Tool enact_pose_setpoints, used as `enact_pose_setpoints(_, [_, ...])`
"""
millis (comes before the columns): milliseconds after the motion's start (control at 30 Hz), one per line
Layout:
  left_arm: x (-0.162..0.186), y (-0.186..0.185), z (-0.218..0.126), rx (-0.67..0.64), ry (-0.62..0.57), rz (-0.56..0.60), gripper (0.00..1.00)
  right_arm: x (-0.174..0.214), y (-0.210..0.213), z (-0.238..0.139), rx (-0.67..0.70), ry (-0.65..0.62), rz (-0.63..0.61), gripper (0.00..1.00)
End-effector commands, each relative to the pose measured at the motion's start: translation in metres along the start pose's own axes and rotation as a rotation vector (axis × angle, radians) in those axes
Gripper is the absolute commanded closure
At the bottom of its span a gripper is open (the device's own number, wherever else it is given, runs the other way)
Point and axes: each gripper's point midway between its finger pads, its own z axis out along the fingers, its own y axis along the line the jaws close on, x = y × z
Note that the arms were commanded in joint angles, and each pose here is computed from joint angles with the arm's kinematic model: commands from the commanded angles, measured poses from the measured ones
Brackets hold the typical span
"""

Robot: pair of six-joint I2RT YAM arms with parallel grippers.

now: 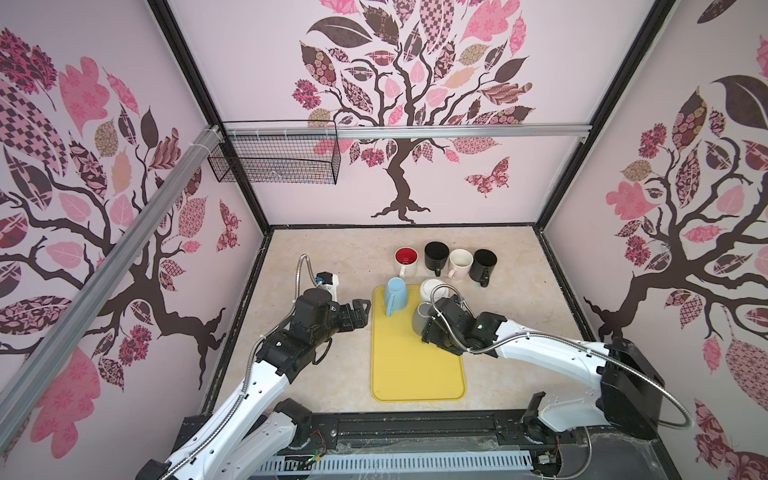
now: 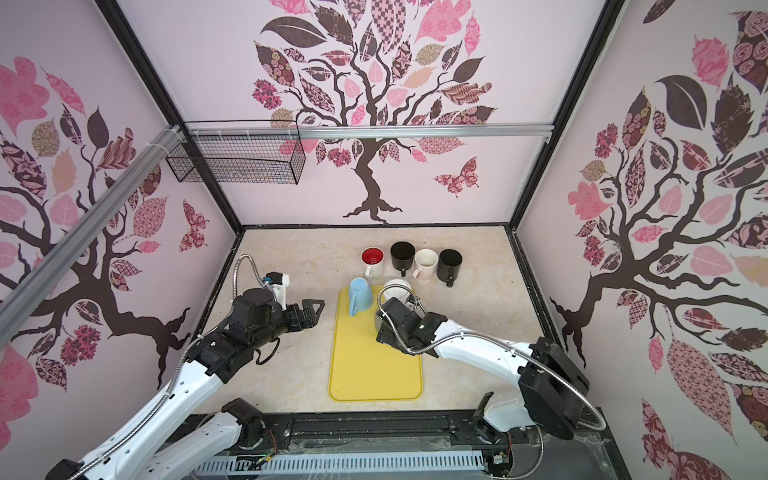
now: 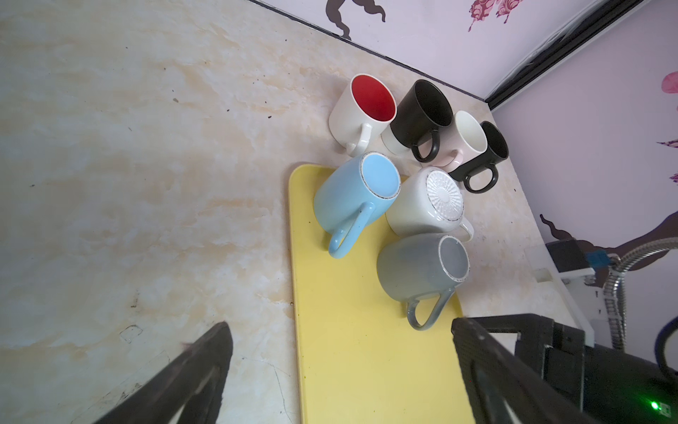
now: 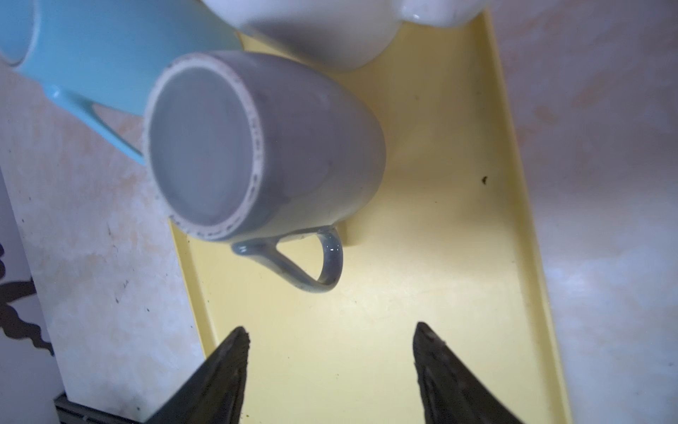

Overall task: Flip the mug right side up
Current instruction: 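Lower the right gripper onto the upturned grey mug's base, then grasp the grey mug with the right gripper and lift it off the tray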

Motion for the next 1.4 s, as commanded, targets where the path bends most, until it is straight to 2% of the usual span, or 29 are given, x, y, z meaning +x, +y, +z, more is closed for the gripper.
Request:
enact_pose_setpoints(0, [0.007,0.001,0.006,0.016,0.013,0.003,0.03,-0.02,0.012,-0.017,-0.01,-0.074,-0.175,0.31])
enact_pose_setpoints(233, [0.008,-0.001,0.01,0.027,0.02,0.0,0.03,-0.032,0.013,-0.015,0.102,-0.085,-0.27,0.37])
enact_pose_setpoints(533, [0.01,-0.002,0.012,0.034,0.03,0.002,0.03,-0.016,0.002,0.019,0.162,-0.007,-0.262,0.41])
enact_pose_setpoints(1033, [0.011,-0.003,0.014,0.042,0.04,0.006,0.04,-0.011,-0.007,0.047,0.204,-0.002,-0.264,0.51])
enact_pose_setpoints(1367, [0.013,-0.003,0.015,0.043,0.045,0.006,0.04,-0.019,-0.002,0.046,0.205,-0.031,-0.283,0.54])
